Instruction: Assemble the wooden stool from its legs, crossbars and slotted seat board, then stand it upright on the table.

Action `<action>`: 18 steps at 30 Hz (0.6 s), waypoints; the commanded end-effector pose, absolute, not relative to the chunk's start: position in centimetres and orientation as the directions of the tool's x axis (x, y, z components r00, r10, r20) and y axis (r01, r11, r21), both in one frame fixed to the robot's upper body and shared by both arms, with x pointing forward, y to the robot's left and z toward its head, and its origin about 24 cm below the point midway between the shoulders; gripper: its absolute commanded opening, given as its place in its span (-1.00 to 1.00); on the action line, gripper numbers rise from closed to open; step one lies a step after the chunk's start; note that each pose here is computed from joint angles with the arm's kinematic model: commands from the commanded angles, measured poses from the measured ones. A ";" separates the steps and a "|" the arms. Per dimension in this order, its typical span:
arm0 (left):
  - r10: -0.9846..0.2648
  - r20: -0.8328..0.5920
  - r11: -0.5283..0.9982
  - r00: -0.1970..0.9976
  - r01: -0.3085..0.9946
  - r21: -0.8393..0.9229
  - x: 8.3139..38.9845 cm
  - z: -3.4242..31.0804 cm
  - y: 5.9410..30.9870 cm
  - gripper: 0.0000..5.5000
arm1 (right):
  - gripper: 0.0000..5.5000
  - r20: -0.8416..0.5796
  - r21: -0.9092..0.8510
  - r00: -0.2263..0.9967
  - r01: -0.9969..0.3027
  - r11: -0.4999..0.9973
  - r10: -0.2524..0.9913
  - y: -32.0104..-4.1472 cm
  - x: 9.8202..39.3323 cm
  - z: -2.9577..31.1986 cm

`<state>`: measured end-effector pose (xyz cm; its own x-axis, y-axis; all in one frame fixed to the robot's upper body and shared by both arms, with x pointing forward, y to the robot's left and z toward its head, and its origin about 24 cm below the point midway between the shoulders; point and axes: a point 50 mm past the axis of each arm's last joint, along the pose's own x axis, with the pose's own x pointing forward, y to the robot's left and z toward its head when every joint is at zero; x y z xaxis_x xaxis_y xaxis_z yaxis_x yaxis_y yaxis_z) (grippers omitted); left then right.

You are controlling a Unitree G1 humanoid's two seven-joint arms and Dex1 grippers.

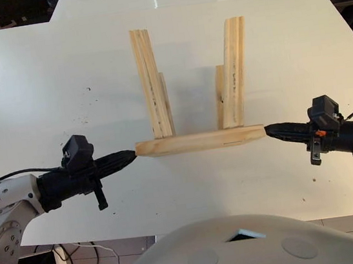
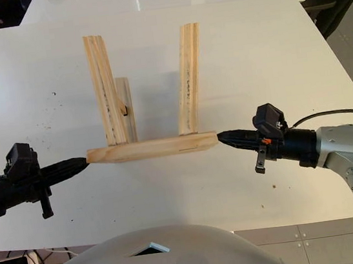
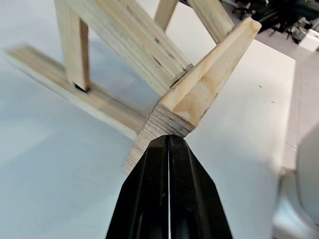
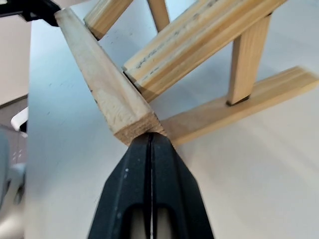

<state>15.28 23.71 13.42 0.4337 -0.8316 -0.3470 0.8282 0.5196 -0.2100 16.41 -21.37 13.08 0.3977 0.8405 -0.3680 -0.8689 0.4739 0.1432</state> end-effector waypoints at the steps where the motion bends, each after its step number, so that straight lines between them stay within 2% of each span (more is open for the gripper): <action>1: -0.935 -0.182 0.342 0.304 0.910 -0.236 15.7 14.4 20.8 -1.00 | -1.00 -0.188 0.199 0.222 -0.945 0.258 0.957 -18.5 16.4 14.8; 6: -0.928 -0.190 0.360 0.320 0.900 -0.246 15.7 13.5 20.7 -1.00 | -1.00 -0.224 0.198 0.237 -0.939 0.282 0.945 -18.7 17.0 14.0; 9: -0.897 -0.201 0.435 0.394 0.869 -0.237 16.1 13.0 21.0 -1.00 | -1.00 -0.237 0.187 0.276 -0.928 0.323 0.931 -19.3 17.6 13.7; 12: -0.879 -0.166 0.477 0.447 0.838 -0.267 16.4 13.2 21.8 -0.88 | -1.00 -0.241 0.153 0.301 -0.927 0.343 0.923 -20.0 17.8 13.7; 16: -0.844 -0.181 0.536 0.505 0.806 -0.250 16.5 13.1 23.2 -0.67 | -0.79 -0.283 0.115 0.373 -0.901 0.418 0.883 -21.8 18.4 13.1; 18: -0.826 -0.203 0.563 0.526 0.790 -0.245 16.5 12.9 24.2 -0.66 | -0.78 -0.340 0.090 0.393 -0.891 0.445 0.855 -23.0 18.5 12.5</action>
